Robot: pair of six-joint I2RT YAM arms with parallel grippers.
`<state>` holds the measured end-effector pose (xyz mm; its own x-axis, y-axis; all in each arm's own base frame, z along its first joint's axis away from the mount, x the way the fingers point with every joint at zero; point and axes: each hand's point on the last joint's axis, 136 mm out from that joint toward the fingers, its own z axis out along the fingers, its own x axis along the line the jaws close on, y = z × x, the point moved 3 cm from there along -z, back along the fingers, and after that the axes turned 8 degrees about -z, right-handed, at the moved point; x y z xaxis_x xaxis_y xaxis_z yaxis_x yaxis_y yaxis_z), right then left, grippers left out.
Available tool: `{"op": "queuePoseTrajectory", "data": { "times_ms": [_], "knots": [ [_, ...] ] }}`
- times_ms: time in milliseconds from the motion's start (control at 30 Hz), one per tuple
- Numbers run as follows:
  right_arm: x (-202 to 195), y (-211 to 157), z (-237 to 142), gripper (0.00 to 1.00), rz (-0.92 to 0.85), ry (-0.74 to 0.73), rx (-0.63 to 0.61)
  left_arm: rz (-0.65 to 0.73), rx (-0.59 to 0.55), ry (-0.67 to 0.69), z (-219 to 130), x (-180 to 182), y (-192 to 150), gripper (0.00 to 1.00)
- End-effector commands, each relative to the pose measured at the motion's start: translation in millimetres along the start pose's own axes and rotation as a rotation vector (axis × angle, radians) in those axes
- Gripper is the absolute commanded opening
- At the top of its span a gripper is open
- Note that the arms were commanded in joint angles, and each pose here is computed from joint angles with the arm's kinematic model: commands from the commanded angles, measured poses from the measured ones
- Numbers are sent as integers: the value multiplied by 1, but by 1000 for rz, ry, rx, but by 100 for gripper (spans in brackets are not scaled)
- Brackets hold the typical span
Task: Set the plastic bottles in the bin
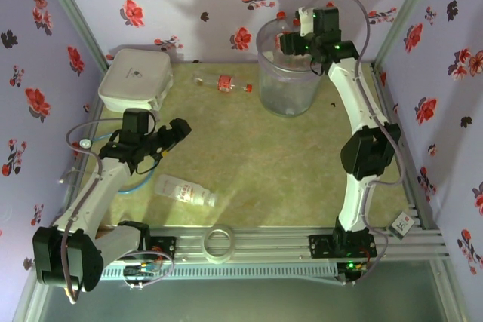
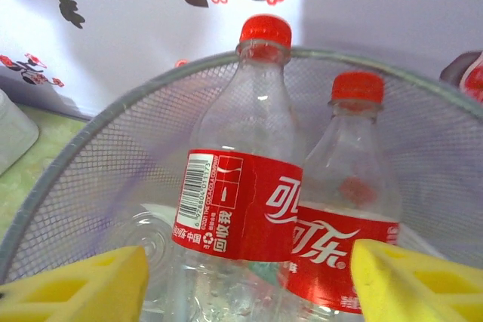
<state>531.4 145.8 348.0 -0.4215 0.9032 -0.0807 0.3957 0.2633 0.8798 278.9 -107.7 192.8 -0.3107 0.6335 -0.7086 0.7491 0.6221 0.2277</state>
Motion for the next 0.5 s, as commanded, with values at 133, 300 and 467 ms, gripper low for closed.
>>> {"op": "queuePoseTrajectory", "data": {
  "times_ms": [133,300,467],
  "knots": [
    [-9,9,20,58,17,-31,-8,13,-10,-16,0,-1,2,97],
    [-9,1,47,59,58,-9,9,24,-9,-11,-2,1,0,97],
    [-2,-39,70,53,69,5,118,19,-6,-8,0,2,-1,97]
  ]
}}
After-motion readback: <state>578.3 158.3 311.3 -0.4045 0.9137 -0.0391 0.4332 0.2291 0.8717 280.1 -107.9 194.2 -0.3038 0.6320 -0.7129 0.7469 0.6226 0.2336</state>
